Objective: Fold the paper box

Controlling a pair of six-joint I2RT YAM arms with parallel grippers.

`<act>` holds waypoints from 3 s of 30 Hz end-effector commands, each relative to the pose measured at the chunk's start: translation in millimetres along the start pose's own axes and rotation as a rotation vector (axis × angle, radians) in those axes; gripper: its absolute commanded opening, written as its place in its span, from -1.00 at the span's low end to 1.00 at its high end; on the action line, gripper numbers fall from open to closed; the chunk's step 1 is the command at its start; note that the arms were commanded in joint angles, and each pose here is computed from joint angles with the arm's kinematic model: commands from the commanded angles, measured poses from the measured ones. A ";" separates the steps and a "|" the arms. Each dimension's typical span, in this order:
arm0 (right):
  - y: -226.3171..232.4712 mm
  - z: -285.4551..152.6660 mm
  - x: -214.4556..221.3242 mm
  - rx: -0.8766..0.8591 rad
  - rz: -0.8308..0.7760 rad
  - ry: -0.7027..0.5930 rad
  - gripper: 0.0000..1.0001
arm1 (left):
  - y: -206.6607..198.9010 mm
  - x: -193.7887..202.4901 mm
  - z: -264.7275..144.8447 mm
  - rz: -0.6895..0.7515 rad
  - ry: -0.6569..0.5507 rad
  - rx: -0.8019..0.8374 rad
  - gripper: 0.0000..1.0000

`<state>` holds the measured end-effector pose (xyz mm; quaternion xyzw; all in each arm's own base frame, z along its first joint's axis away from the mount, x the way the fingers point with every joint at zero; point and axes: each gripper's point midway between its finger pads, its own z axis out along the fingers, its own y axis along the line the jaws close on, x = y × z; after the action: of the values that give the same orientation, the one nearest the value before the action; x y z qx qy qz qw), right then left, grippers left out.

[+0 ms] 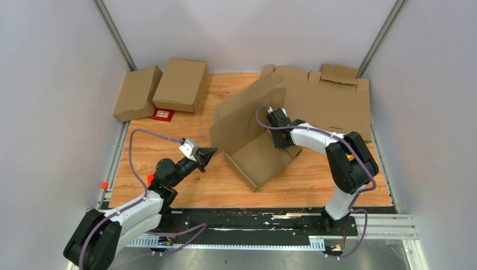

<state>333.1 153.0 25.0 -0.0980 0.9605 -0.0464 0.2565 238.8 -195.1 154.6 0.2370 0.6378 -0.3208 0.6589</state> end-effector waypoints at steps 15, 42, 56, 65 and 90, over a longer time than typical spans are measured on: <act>9.0 -22.1 -44.3 -0.066 -0.042 -0.081 -0.87 | -0.6 -15.0 3.5 0.037 -0.048 0.011 -1.00; -56.2 28.1 -26.7 0.327 0.081 -0.022 -1.00 | 1.0 -12.5 1.8 0.059 -0.034 0.004 -1.00; 10.7 -12.8 -36.4 -0.052 -0.055 -0.102 -0.69 | -9.4 -17.8 5.9 0.038 -0.053 0.060 -1.00; 21.4 -52.1 -47.0 -0.150 -0.122 -0.135 -0.25 | -10.3 -18.1 6.4 0.043 -0.049 0.066 -1.00; -10.8 -13.8 -56.0 -0.175 -0.164 -0.192 0.32 | -5.4 -22.1 4.0 0.037 -0.068 0.029 -0.75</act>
<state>368.5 140.8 51.1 -0.1906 0.9349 0.0182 0.2987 235.9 -196.5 153.4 0.2476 0.6363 -0.3217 0.6559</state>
